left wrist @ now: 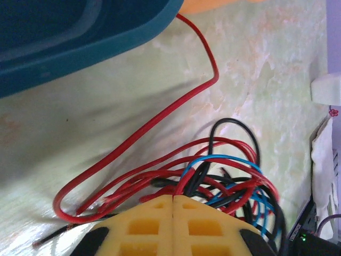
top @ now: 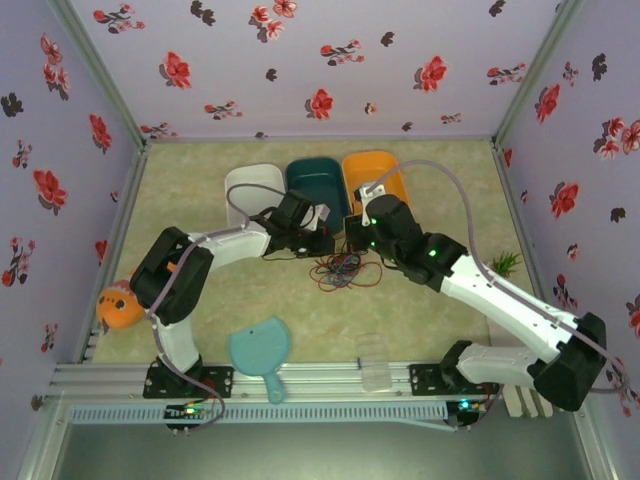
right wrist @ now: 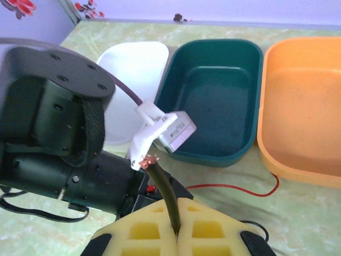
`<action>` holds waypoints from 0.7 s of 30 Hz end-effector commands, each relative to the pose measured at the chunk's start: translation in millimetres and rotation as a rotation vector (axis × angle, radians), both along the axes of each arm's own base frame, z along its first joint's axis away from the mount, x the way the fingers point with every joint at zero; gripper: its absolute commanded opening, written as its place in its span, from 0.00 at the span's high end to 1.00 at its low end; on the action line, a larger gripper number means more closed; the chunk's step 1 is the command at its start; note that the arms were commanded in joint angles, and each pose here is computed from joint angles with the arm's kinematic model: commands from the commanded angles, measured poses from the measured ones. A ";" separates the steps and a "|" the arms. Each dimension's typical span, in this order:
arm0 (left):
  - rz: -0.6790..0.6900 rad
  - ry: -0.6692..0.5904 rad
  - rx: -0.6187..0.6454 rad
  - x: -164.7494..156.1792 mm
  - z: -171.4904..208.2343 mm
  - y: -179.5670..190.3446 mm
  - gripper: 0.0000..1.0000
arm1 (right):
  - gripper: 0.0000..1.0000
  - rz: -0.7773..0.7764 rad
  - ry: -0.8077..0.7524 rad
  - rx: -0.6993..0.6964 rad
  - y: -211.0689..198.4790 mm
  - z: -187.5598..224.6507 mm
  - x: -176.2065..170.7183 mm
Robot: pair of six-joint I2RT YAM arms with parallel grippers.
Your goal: Untangle the cables
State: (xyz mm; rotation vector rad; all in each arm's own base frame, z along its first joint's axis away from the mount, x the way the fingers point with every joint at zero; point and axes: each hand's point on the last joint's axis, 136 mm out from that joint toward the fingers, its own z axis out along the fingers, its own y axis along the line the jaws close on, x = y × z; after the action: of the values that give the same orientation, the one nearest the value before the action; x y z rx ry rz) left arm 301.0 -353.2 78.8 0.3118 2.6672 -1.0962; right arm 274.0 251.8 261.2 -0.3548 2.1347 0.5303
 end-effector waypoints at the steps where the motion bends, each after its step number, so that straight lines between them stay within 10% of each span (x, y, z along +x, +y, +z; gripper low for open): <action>1: -0.042 0.058 0.080 -16.0 -28.6 14.0 0.99 | 1.00 0.009 -0.103 0.070 -2.3 55.7 -1.1; 21: -0.100 0.091 0.151 -37.6 -51.9 31.2 1.00 | 1.00 -0.223 -0.334 -0.033 -57.5 166.3 16.0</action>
State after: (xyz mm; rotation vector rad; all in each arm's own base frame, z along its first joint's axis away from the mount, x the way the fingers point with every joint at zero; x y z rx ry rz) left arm 273.7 -330.8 45.4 0.4082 2.7836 -0.9987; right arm 284.5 210.9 400.8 -0.2627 1.8959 0.3669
